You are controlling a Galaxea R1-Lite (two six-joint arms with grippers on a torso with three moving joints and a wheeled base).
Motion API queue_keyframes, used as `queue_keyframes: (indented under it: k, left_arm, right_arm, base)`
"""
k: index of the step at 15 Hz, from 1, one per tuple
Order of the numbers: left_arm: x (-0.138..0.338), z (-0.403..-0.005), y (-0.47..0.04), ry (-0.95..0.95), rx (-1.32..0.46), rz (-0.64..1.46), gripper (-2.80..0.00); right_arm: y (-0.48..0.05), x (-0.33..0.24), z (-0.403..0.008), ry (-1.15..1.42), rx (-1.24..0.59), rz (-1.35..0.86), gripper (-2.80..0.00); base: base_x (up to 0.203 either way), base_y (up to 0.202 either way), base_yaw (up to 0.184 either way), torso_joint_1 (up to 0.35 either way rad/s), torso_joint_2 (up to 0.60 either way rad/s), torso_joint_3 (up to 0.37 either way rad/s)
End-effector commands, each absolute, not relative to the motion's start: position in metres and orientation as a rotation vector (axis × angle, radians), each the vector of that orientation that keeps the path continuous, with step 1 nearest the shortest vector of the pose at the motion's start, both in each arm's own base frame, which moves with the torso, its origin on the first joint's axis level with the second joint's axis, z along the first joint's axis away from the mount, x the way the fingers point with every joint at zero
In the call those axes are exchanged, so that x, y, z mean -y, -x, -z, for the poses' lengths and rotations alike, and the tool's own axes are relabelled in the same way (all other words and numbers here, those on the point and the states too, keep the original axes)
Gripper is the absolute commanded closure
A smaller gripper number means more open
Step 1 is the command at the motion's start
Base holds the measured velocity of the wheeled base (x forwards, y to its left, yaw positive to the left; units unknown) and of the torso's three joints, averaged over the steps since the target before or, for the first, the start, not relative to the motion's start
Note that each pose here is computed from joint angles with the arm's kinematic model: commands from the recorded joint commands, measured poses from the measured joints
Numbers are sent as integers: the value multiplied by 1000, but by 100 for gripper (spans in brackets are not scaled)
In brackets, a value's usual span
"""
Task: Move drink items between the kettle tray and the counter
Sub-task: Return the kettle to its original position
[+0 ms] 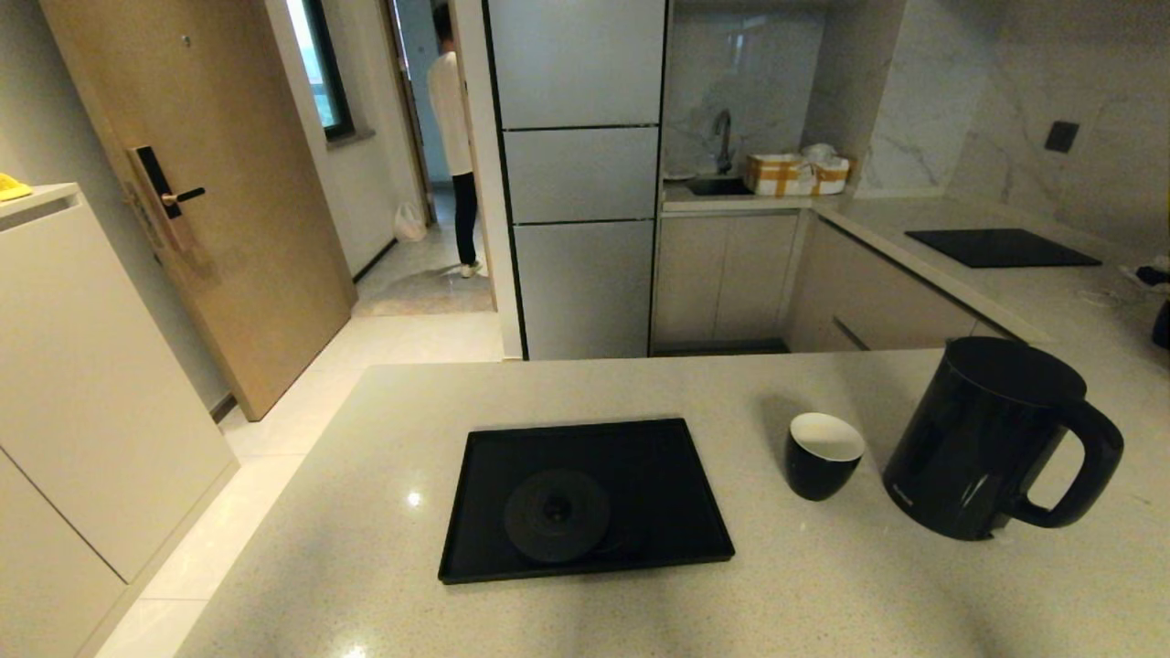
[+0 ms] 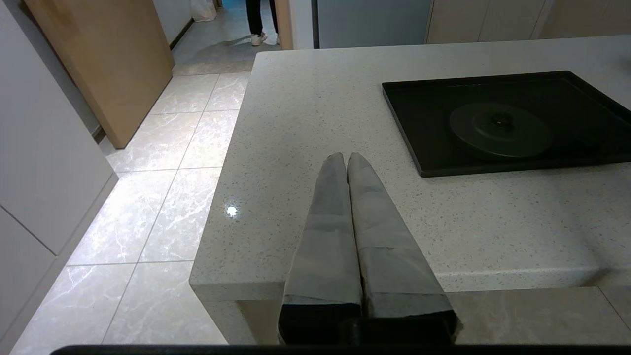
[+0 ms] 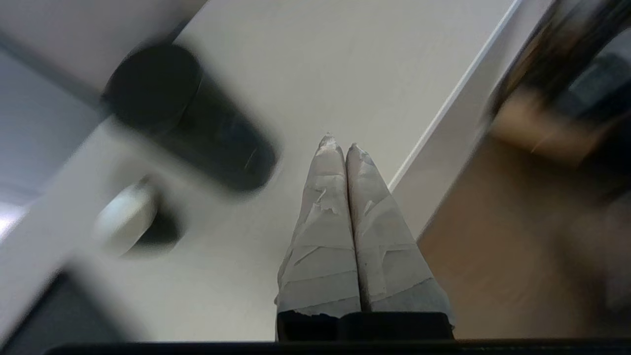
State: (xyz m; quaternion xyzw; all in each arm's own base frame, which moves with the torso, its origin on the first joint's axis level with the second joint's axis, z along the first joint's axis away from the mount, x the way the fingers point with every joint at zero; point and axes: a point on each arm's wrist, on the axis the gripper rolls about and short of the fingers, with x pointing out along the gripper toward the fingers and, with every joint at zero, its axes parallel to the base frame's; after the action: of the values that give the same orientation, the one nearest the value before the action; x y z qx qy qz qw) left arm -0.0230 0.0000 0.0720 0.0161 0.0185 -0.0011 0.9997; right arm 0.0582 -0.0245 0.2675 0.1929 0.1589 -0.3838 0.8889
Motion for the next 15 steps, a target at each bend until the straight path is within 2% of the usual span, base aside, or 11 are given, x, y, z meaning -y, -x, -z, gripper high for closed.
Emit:
queue_keyframes:
  k: [1, 6, 11, 13, 15]
  left_arm:
    - [0, -72, 23, -32, -37, 2, 0]
    - [0, -72, 23, -32, -37, 2, 0]
    - [0, -72, 23, -32, -37, 2, 0]
    - [0, -72, 23, -32, -37, 2, 0]
    - [0, -72, 23, -32, -37, 2, 0]
  right_arm:
    - [-84, 35, -260, -238, -347, 771, 0]
    - [-88, 23, -206, 162, -465, 465, 0]
    - [-140, 18, -182, 193, -612, 404, 0]
    - [-176, 13, -154, 180, -668, 446, 0]
    - [-196, -3, -126, 166, -637, 480, 0]
  base:
    - [0, 0, 0, 0, 0, 0]
    - [0, 0, 0, 0, 0, 0]
    - [0, 0, 0, 0, 0, 0]
    - [0, 0, 0, 0, 0, 0]
    - [0, 0, 0, 0, 0, 0]
